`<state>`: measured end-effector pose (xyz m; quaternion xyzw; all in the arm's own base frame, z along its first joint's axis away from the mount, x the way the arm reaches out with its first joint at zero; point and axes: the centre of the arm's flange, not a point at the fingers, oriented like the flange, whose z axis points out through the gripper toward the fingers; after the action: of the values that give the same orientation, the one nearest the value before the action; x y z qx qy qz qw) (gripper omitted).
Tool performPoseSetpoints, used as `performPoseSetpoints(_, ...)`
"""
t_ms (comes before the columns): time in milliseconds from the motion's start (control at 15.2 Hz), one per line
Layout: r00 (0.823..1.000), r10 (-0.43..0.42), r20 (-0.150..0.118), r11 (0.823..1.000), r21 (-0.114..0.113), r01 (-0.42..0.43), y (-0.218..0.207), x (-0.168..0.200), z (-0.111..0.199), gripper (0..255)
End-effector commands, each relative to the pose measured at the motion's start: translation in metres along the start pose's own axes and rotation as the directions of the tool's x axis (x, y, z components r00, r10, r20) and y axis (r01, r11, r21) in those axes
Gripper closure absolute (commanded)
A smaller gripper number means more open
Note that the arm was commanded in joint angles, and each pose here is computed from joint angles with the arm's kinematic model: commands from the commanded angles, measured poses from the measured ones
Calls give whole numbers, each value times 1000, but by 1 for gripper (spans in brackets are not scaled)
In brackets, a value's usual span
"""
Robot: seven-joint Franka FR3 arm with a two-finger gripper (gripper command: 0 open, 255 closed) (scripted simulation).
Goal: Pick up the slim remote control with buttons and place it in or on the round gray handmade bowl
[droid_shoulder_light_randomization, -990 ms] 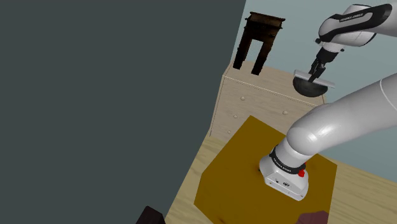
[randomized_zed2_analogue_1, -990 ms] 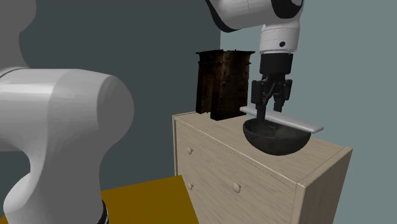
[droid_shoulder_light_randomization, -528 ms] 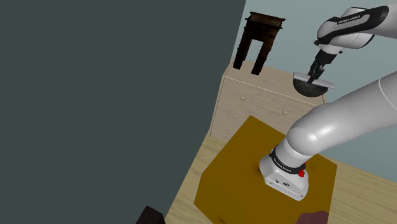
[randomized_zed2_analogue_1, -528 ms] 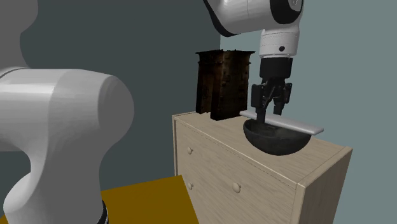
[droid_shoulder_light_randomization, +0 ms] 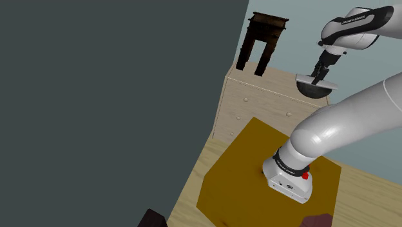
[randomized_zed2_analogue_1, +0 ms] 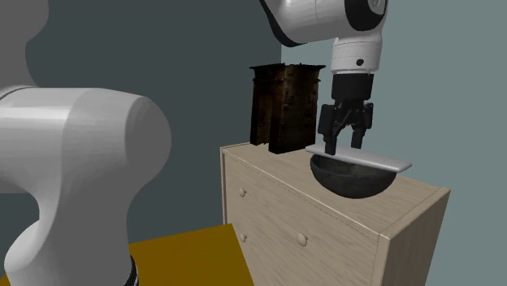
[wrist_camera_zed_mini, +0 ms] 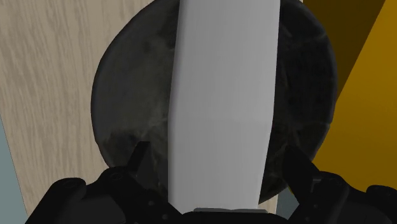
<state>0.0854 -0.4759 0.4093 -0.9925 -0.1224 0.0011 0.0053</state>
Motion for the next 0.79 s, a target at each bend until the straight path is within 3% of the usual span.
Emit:
performPoseSetpoints(0,1000,0,0,1000,0,0,0,0,-13,0)
performPoseSetpoints(198,1000,0,0,1000,0,0,0,0,-50,0)
performPoseSetpoints(726,1000,0,0,1000,0,0,0,0,-50,0)
